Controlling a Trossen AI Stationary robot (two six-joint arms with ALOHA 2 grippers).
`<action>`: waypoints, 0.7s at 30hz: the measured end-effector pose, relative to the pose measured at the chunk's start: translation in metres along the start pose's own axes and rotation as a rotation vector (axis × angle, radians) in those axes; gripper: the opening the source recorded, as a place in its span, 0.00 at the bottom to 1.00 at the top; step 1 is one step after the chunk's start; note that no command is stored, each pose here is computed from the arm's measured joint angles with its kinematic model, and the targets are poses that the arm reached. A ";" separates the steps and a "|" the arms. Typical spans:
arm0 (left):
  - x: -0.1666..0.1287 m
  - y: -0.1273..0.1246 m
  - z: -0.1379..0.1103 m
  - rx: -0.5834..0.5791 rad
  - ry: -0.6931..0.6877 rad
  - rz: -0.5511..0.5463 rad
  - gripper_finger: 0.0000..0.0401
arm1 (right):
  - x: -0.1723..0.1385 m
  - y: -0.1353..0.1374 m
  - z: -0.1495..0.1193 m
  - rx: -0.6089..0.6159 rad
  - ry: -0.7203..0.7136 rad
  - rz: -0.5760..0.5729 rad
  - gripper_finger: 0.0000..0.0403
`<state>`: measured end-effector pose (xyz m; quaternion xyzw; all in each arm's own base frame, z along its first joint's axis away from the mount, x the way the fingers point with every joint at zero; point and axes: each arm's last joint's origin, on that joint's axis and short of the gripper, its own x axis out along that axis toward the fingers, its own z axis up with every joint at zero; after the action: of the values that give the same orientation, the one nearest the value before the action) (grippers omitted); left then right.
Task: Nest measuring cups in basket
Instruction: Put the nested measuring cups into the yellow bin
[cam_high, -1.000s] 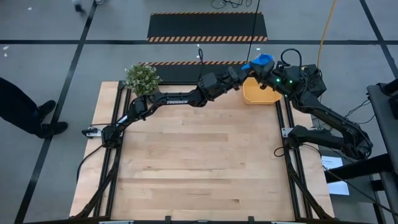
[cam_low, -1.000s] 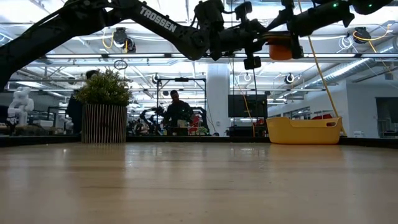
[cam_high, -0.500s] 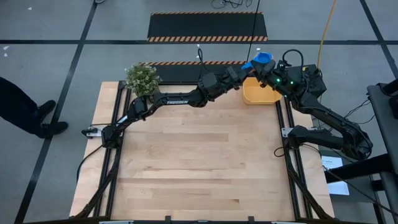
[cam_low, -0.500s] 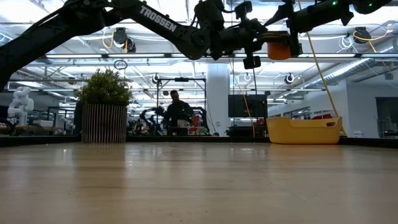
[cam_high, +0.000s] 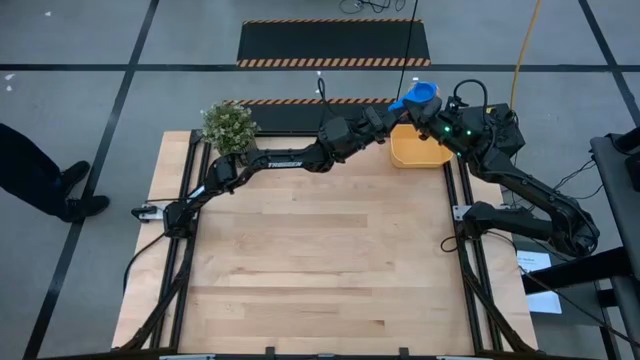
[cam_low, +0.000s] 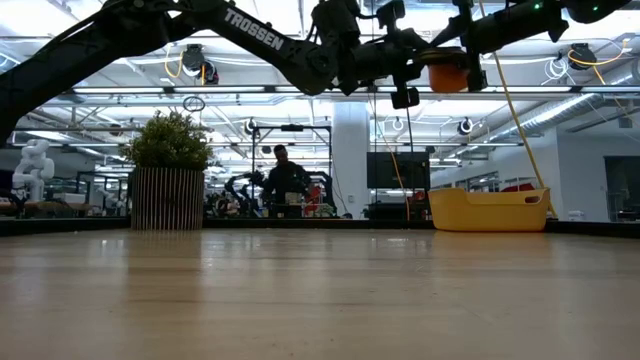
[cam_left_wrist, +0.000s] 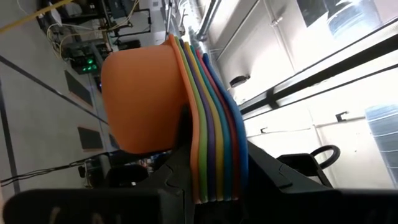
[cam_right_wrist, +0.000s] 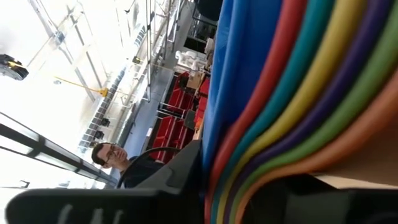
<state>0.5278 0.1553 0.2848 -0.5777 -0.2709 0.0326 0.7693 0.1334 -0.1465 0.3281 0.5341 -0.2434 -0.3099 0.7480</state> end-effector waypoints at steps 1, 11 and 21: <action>0.000 0.000 0.000 -0.001 0.000 0.000 0.23 | 0.000 0.000 0.000 -0.002 -0.001 0.002 0.24; 0.000 0.001 0.000 -0.012 0.009 0.009 0.33 | 0.000 0.000 0.000 -0.023 -0.002 0.005 0.21; 0.001 0.005 0.011 -0.035 0.132 -0.016 0.72 | -0.008 0.006 0.006 -0.053 -0.047 0.028 0.20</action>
<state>0.5248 0.1669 0.2824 -0.5897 -0.2249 -0.0163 0.7755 0.1247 -0.1433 0.3353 0.5031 -0.2600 -0.3179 0.7604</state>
